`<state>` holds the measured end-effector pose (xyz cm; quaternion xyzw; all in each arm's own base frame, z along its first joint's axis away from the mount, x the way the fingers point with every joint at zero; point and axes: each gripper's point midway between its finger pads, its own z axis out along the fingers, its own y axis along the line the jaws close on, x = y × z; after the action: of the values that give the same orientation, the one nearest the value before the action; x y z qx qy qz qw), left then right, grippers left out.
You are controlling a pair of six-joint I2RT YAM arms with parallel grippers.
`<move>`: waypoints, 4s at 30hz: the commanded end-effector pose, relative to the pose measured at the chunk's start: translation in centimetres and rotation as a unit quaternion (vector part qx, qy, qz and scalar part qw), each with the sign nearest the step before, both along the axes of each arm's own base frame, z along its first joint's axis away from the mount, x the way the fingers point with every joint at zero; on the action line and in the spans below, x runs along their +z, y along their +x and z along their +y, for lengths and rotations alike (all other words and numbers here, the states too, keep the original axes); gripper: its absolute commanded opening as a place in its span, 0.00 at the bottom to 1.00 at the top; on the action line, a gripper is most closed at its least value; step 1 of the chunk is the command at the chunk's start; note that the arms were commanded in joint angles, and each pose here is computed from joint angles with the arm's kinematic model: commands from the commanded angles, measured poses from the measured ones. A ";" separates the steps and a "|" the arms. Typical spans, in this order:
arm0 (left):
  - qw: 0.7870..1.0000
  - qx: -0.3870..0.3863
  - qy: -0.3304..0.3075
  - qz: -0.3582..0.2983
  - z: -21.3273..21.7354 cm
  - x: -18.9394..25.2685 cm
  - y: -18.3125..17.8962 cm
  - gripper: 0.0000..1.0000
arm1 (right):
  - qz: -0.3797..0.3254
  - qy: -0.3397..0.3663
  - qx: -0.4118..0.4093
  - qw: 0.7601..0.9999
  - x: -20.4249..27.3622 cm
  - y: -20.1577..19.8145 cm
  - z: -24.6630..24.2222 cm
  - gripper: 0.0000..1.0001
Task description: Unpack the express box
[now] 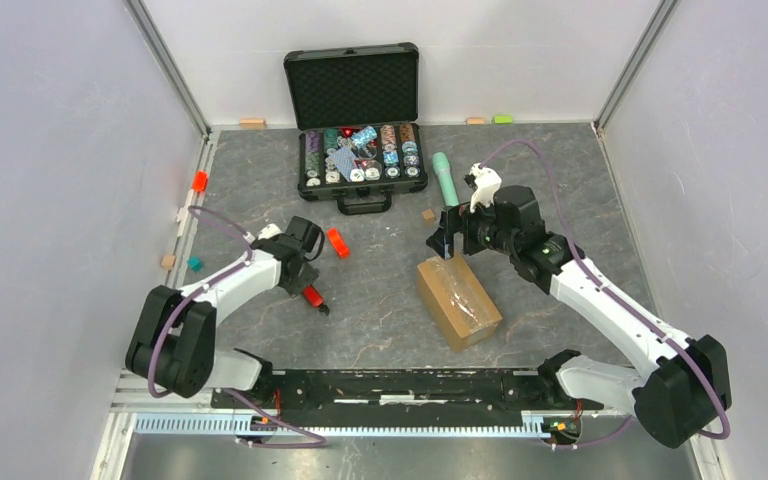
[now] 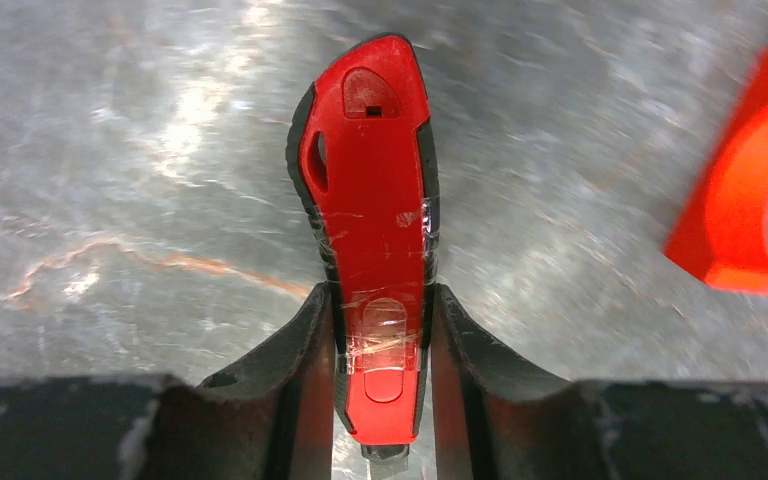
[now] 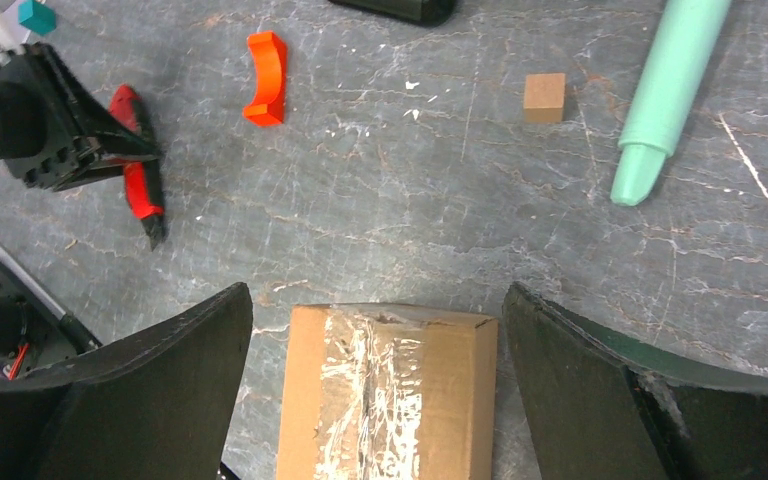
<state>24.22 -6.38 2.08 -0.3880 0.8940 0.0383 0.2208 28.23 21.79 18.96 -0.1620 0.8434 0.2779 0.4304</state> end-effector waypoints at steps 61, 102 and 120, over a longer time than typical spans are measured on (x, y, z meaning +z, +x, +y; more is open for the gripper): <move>0.510 -0.733 -0.169 -0.417 -21.2 30.9 -9.3 0.97 | -0.242 0.193 0.417 0.854 21.5 -11.5 9.7 0.00; 0.664 -0.508 0.008 -0.548 -19.5 31.0 -0.8 0.02 | -0.153 0.189 0.067 0.968 21.1 -1.4 7.8 0.80; 0.703 -0.413 0.277 -0.509 -19.5 30.9 2.0 0.02 | -0.078 0.223 -0.083 0.968 17.1 -0.9 7.6 0.76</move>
<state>25.64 -26.58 28.17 0.2069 0.6905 -0.0123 0.6930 27.46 29.19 36.94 -0.0372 0.7333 0.4002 0.5483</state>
